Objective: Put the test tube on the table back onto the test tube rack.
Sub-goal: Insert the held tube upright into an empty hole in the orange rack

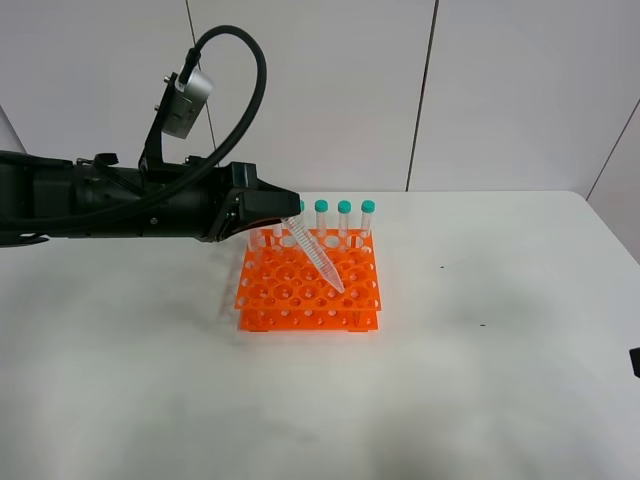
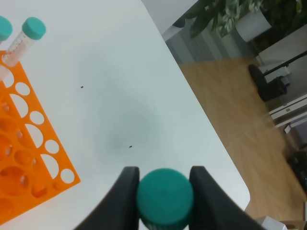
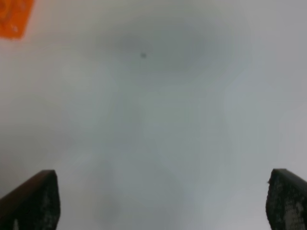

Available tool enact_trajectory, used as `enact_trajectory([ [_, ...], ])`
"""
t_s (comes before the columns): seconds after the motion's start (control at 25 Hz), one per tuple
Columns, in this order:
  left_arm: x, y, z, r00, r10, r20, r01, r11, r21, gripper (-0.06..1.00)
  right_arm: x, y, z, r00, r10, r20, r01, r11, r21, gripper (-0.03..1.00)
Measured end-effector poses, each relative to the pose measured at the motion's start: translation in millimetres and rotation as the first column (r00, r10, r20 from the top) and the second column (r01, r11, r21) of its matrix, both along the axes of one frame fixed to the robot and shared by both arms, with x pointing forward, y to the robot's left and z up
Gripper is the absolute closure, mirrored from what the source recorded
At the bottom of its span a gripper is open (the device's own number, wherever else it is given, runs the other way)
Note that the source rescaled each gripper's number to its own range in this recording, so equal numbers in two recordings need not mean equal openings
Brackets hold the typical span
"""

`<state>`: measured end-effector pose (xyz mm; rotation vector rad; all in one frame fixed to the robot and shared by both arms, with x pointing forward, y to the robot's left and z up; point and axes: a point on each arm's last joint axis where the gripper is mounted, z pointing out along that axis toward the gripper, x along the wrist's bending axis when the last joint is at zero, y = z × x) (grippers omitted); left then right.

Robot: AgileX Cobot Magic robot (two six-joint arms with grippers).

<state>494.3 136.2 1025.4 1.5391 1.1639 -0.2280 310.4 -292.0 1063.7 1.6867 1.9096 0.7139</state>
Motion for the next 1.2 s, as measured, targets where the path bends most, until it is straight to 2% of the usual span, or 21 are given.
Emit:
enact_trajectory([
  [0.16,0,0,0,1.0,0.0,0.0,0.0,1.0,0.0,0.93,-29,-2,-12,0.994,0.0,0.109,0.0,1.0,0.008,0.03],
  [0.32,0,0,0,1.0,0.0,0.0,0.0,1.0,0.0,0.93,-45,-3,-10,0.978,-0.002,0.207,-0.002,1.0,0.016,0.03],
  [0.44,0,0,0,1.0,0.0,-0.001,0.0,1.0,0.0,0.93,-49,-4,-10,0.972,-0.002,0.237,-0.002,1.0,0.018,0.03],
  [0.92,0,0,0,1.0,0.001,-0.001,-0.001,1.0,-0.001,0.93,-52,-4,-9,0.968,-0.002,0.252,-0.003,1.0,0.02,0.03],
  [1.2,0,0,0,1.0,0.001,-0.001,-0.001,1.0,-0.001,0.93,-69,-5,-8,0.934,-0.051,0.355,0.043,0.999,0.031,0.03],
])
